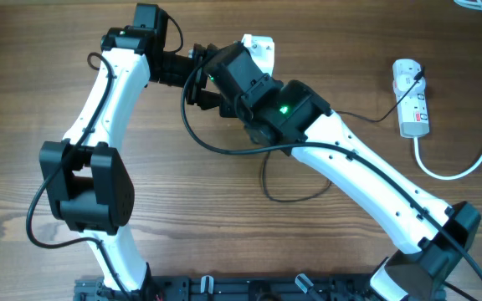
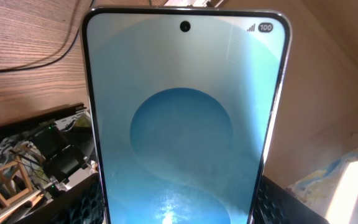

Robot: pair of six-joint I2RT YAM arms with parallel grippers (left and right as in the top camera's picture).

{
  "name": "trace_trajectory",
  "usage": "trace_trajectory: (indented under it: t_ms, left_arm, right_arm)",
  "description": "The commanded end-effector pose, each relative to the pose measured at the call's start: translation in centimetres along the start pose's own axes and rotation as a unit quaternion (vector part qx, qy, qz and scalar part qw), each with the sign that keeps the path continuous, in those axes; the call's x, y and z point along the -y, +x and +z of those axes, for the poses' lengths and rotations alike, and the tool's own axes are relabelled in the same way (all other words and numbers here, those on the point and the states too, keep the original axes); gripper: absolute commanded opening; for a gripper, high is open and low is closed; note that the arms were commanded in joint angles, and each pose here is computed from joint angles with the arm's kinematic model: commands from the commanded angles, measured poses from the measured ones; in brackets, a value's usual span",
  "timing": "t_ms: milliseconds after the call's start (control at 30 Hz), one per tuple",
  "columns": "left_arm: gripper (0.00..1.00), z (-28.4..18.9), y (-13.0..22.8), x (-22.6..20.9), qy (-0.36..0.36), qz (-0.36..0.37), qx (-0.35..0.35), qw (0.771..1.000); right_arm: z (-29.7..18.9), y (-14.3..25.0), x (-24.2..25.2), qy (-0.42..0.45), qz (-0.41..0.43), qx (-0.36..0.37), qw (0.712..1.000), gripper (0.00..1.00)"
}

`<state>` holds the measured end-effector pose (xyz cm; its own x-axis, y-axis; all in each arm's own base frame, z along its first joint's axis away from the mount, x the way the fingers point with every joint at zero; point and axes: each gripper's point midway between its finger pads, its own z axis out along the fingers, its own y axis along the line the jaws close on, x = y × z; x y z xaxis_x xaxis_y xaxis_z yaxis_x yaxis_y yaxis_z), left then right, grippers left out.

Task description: Plug charger to phone and switch on socket

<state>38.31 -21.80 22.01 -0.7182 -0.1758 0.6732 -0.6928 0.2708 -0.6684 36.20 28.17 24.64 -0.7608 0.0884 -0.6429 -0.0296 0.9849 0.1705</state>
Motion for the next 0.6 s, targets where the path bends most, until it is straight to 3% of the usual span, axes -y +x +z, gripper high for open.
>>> trace_trajectory:
  t_ms: [0, 167, 267, 300, 433, 567]
  left_arm:
    - [0.71, -0.4, 1.8, 0.9, 0.011, 0.016, -0.008, 1.000]
    - [0.75, -0.4, 1.8, 0.9, 0.011, 0.017, -0.008, 1.000]
    - [0.97, -0.4, 1.8, 0.9, 0.011, 0.017, -0.008, 1.000]
    - [1.00, -0.4, 1.8, 0.9, 0.011, 0.017, -0.008, 1.000]
    - [1.00, -0.4, 1.8, 0.9, 0.011, 0.017, -0.008, 1.000]
    - [0.98, -0.4, 1.8, 1.0, 0.012, 0.019, -0.008, 1.000]
  right_arm:
    - [-0.1, -0.4, -0.3, 0.001, 0.016, 0.009, 1.000, 0.05]
    - [-0.1, -0.3, -0.2, 0.003, 0.058, 0.007, 0.998, 0.05]
    - [-0.2, -0.5, 0.0, 0.003, 0.110, 0.009, 0.994, 0.04]
    - [-0.4, -0.6, 0.0, 0.001, 0.134, 0.011, 0.991, 0.04]
    - [-1.3, -1.8, 0.9, -0.002, 0.285, 0.028, 0.958, 0.04]
    - [-2.5, -2.7, 1.4, -0.017, 0.420, 0.037, 0.907, 0.04]
